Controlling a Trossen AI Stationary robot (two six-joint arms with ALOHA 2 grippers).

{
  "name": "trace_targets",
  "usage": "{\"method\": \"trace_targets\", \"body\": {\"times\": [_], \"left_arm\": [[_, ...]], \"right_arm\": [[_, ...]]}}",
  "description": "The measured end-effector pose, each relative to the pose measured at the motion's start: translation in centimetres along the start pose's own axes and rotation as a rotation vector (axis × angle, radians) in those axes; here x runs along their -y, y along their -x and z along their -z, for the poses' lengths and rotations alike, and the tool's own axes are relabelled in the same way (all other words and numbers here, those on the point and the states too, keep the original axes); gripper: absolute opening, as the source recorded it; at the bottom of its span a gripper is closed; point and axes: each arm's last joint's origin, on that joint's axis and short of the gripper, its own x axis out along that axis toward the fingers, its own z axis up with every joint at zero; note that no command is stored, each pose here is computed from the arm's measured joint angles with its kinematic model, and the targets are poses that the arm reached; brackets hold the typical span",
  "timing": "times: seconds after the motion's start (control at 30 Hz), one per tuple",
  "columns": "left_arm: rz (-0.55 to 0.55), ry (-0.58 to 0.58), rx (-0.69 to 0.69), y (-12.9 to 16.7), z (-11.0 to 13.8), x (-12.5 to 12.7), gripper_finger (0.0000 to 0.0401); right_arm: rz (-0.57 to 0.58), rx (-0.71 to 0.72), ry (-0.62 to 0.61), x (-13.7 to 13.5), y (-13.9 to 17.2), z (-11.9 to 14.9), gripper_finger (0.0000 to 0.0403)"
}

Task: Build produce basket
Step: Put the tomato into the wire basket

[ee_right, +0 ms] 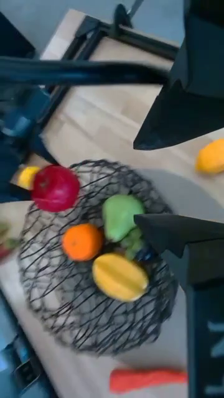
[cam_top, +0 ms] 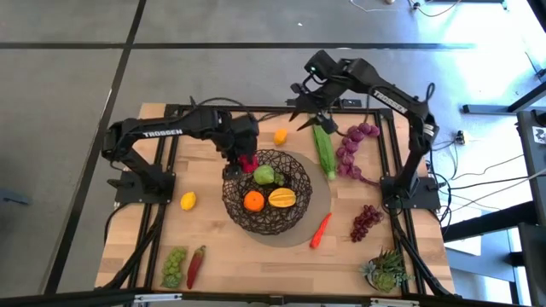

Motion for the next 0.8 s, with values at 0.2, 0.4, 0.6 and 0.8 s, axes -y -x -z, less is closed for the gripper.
{"method": "trace_targets", "body": {"times": [0.2, 0.4, 0.6, 0.8], "left_arm": [[0.009, -0.025, -0.022, -0.9, -0.4, 1.8, 0.0236], [-0.021, -0.043, -0.078, -2.8, -0.8, 3.0, 0.0236], [-0.023, -0.051, -0.174, -6.3, -1.3, 3.8, 0.0236], [-0.03, -0.055, -0.254, -9.6, -1.5, 4.0, 0.0236]], "right_arm": [[-0.035, 0.082, 0.044, -2.2, 1.1, -2.5, 0.0177], [-0.047, 0.087, 0.06, -3.6, 1.7, -3.6, 0.0177], [-0.048, 0.094, 0.052, -4.4, 2.3, -4.3, 0.0177], [-0.041, 0.101, 0.072, -5.0, 2.9, -4.7, 0.0177]]}}
